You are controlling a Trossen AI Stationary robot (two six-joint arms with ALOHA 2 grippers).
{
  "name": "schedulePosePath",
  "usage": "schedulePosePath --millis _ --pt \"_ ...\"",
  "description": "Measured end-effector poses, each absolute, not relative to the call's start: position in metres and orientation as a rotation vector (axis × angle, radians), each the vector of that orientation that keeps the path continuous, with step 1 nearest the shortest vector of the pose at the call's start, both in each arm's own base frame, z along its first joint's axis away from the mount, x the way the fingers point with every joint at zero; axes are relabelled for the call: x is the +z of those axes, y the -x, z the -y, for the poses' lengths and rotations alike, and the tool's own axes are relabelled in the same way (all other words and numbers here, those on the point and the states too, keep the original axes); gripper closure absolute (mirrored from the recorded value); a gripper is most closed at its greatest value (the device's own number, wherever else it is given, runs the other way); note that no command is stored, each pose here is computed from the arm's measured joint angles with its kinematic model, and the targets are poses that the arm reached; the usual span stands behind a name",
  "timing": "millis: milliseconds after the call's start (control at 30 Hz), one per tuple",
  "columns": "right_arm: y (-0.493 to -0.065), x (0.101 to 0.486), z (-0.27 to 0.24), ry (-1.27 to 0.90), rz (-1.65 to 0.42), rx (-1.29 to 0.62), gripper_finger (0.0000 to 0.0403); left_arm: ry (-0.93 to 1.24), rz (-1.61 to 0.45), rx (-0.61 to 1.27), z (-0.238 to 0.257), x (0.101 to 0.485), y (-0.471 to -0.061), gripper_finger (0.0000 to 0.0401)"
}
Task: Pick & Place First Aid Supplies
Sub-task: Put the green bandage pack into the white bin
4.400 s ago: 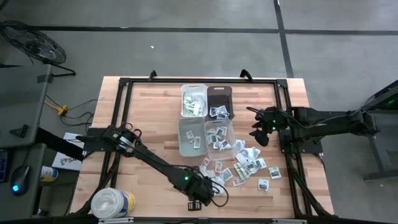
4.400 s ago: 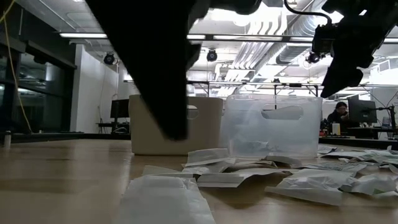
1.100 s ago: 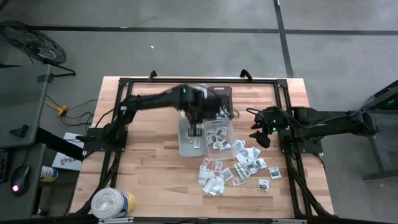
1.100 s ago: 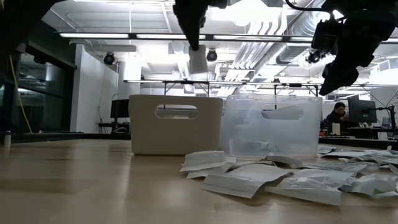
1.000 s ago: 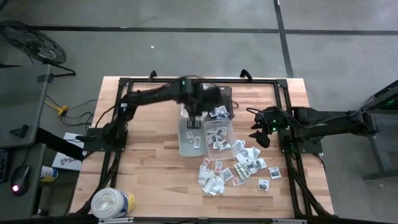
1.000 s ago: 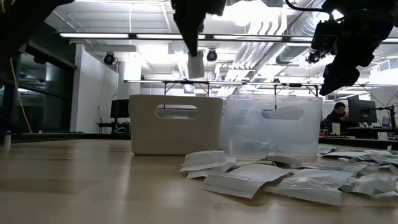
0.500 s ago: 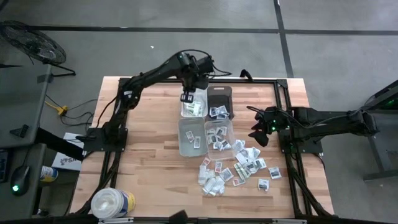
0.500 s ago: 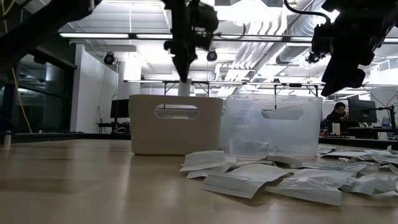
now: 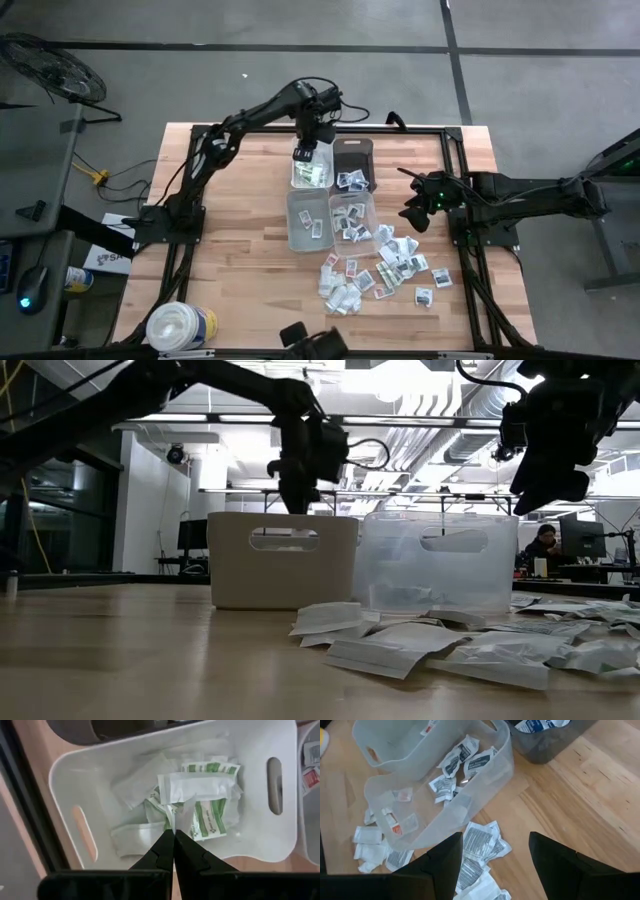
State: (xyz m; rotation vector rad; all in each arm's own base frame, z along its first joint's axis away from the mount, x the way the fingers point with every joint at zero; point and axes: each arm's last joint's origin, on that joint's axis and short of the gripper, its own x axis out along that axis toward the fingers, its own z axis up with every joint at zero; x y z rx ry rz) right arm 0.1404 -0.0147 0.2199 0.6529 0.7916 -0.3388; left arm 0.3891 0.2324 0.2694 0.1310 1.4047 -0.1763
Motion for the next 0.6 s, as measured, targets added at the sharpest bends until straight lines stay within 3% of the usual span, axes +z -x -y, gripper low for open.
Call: schedulePosePath --millis 300,600 --pt "-0.1404 0.2198 0.0147 -0.652 -0.792 -0.341 0.0181 -0.112 -1.369 -0.217 -0.2336 0.2660 -0.3912 0.0393" --pt "-0.1404 0.2198 0.0147 -0.650 -0.792 -0.340 0.0181 -0.127 -1.383 -0.235 -0.2331 0.2658 -0.3898 0.0289"
